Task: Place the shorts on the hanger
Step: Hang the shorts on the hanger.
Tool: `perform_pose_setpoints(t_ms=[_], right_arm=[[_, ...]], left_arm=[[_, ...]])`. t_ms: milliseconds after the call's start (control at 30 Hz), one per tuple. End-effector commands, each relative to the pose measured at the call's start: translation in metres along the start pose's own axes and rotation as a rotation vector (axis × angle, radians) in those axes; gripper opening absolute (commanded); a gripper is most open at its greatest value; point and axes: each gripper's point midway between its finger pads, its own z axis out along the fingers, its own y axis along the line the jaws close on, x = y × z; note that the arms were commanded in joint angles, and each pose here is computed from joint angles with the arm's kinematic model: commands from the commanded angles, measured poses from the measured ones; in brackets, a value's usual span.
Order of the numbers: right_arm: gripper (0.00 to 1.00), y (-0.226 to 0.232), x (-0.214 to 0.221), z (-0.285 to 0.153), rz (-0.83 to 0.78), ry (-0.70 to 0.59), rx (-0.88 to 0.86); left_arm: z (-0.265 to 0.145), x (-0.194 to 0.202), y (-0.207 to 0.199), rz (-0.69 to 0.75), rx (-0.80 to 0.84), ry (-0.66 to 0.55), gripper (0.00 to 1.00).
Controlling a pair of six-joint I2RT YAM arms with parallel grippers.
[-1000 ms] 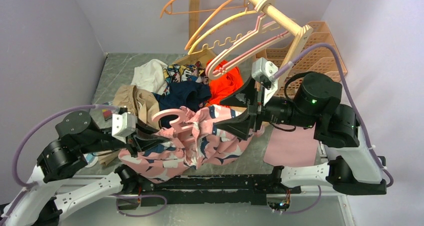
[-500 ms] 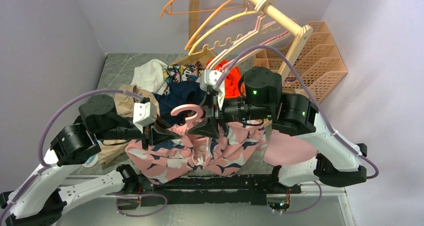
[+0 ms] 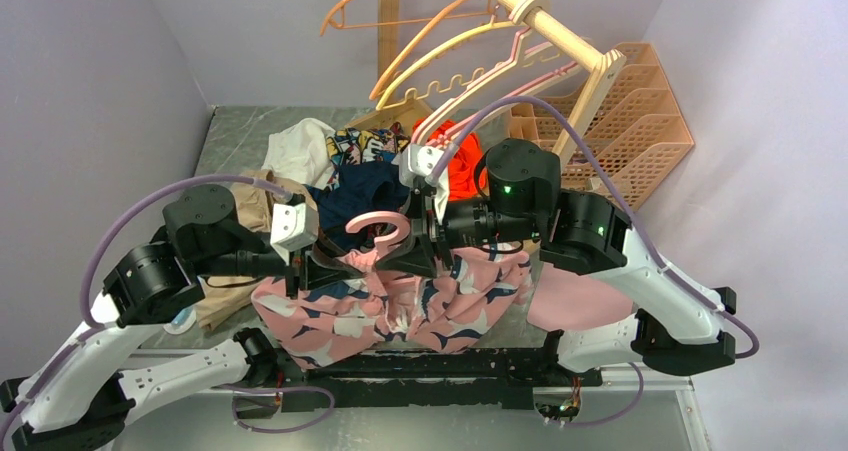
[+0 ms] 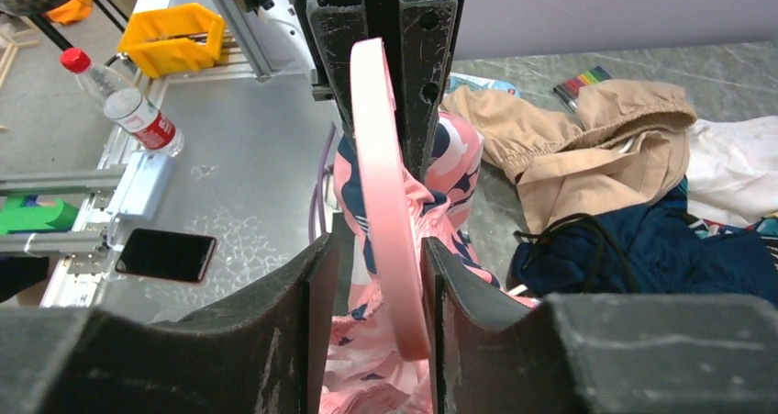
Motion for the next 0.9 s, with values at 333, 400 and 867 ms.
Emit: perform_pose_setpoints(t_ms=[333,400,867], right_arm=[[0.00,-0.002,-0.016,-0.005,-0.006,-0.128,0.031],[0.00,-0.005,-0.031,-0.014,-0.009,-0.211,0.075],[0.00,-0.005,-0.057,-0.046,-0.065,-0.289,0.143]], left_arm=[[-0.006,-0.031,0.007,0.058,-0.050,-0.066,0.31],[-0.011,-0.035,0.010,0.053,-0.083,-0.077,0.57],[-0.092,-0.066,0.015,0.106,-0.382,-0.257,0.76]])
